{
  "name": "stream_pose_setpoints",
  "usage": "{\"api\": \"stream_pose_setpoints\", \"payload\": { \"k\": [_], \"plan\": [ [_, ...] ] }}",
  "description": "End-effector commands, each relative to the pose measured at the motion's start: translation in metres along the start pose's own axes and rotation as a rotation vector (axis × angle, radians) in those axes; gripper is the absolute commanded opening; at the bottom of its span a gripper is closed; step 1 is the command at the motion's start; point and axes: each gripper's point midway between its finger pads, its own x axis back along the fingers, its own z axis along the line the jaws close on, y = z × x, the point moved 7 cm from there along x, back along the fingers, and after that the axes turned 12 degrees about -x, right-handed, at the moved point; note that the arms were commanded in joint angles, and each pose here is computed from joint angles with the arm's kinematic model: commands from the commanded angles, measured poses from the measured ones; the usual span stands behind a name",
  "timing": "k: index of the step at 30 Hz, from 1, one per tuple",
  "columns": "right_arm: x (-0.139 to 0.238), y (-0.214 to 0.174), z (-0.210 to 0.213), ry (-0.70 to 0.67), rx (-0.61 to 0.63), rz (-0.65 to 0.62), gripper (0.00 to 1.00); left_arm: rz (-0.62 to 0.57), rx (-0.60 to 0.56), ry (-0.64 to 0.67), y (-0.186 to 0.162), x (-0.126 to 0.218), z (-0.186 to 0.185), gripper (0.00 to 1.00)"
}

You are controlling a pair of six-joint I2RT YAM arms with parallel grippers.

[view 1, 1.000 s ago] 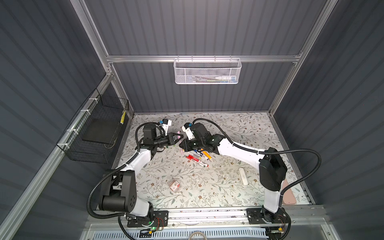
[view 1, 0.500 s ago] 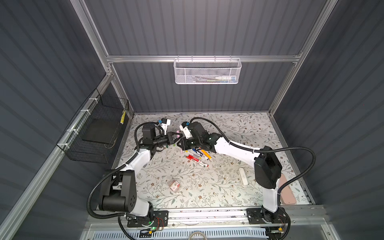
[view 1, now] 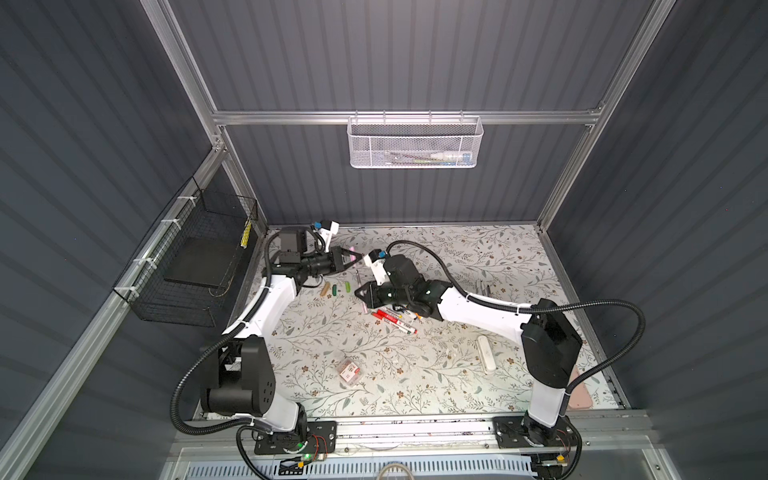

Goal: Open the pen caps
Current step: 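Close the left gripper on the lilac cap while the right holds the pen, then pull the right gripper away from the left, drawing the pen out of its cap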

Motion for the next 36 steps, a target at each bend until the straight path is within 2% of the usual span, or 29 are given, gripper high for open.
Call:
{"api": "stream_pose_setpoints", "payload": {
  "k": [1, 4, 7, 10, 13, 17, 19, 24, 28, 36],
  "plan": [
    [-0.006, -0.04, -0.015, -0.066, -0.019, 0.152, 0.0, -0.055, -0.105, 0.092, 0.029, 0.02, 0.002, 0.0],
    [-0.003, -0.04, -0.016, -0.077, -0.005, 0.147, 0.0, -0.103, -0.147, 0.101, 0.043, 0.027, 0.001, 0.0],
    [0.006, -0.031, -0.015, -0.098, 0.011, 0.124, 0.0, -0.071, -0.141, 0.173, 0.043, 0.029, 0.01, 0.0],
    [0.022, -0.022, -0.02, -0.132, 0.028, 0.077, 0.0, -0.01, -0.187, 0.283, 0.032, 0.034, 0.018, 0.0],
    [0.038, -0.015, -0.037, -0.188, 0.005, 0.06, 0.0, 0.095, -0.261, 0.424, 0.012, 0.04, 0.032, 0.0],
    [0.064, -0.009, -0.061, -0.27, 0.0, 0.041, 0.0, 0.333, -0.292, 0.585, -0.021, 0.045, 0.062, 0.0],
    [0.078, -0.004, -0.076, -0.318, -0.016, 0.033, 0.0, 0.407, -0.246, 0.591, -0.038, 0.04, 0.074, 0.0],
    [0.116, 0.008, -0.112, -0.426, -0.085, 0.021, 0.0, 0.406, -0.137, 0.518, -0.058, 0.014, 0.081, 0.0],
    [0.139, 0.013, -0.128, -0.476, -0.123, 0.001, 0.0, 0.452, -0.037, 0.462, -0.066, -0.02, 0.084, 0.0],
    [0.169, -0.001, -0.142, -0.509, -0.175, -0.053, 0.0, 0.588, -0.012, 0.463, -0.084, -0.087, 0.092, 0.0]
  ]
}}
